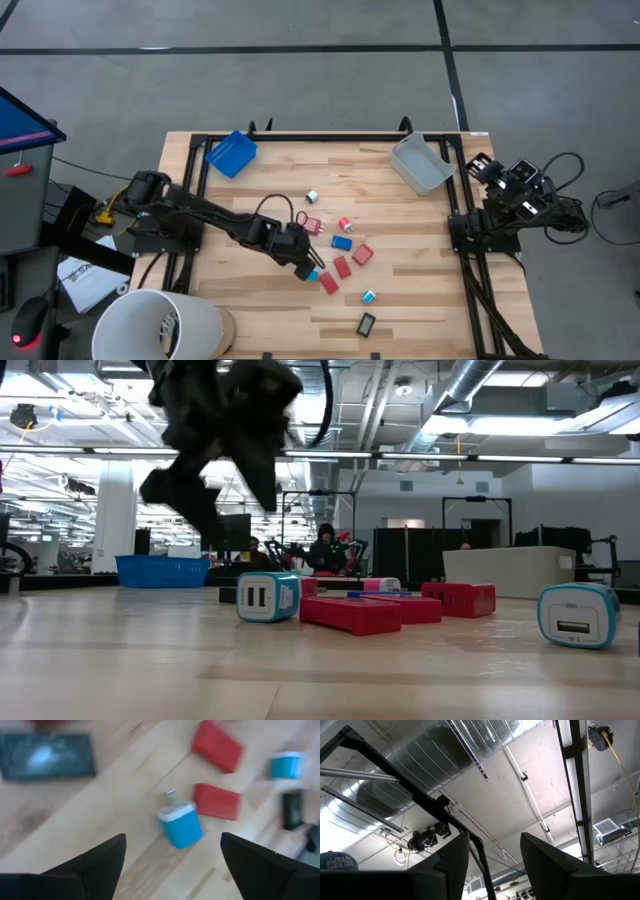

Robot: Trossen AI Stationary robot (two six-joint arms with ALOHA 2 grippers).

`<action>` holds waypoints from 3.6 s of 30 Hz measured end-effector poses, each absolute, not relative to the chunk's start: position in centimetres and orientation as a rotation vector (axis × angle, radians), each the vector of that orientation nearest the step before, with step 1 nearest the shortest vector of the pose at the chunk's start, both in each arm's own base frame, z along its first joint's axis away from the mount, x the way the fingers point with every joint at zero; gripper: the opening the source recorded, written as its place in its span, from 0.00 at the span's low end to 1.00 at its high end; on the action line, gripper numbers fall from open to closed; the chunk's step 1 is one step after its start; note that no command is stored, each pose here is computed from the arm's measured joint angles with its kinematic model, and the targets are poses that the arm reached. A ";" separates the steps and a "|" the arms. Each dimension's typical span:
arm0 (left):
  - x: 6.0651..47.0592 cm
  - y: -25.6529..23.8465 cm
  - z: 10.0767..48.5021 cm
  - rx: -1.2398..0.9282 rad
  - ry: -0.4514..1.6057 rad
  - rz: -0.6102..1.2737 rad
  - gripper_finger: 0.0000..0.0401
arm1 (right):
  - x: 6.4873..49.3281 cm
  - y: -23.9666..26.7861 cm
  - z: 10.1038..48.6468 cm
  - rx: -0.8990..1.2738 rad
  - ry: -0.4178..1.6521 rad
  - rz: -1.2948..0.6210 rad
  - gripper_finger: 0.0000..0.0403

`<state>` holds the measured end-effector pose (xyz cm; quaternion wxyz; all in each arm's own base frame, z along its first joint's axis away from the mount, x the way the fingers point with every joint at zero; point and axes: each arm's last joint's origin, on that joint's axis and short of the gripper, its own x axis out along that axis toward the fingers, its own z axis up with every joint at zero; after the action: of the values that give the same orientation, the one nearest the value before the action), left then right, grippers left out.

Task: Pick & Place Office items
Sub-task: Put the bottom blue charger into the gray bin

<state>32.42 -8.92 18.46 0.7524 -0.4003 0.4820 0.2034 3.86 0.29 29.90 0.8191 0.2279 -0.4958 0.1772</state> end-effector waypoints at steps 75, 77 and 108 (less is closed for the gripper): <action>43.5 -1.3 30.7 -0.948 0.527 -0.794 0.36 | 11.8 2.0 39.1 0.046 -0.400 0.613 0.42; 43.5 -1.1 31.3 -0.928 0.495 -0.831 0.36 | 12.6 2.0 39.9 -0.030 -0.334 0.593 0.42; 42.9 -1.8 33.0 -0.913 0.479 -0.988 0.36 | 23.5 5.9 38.2 0.011 0.002 0.540 0.53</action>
<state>42.86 -1.76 33.04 0.7558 -0.4187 0.2196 -0.4530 23.47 5.94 38.17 0.9638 0.0054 0.0010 0.2666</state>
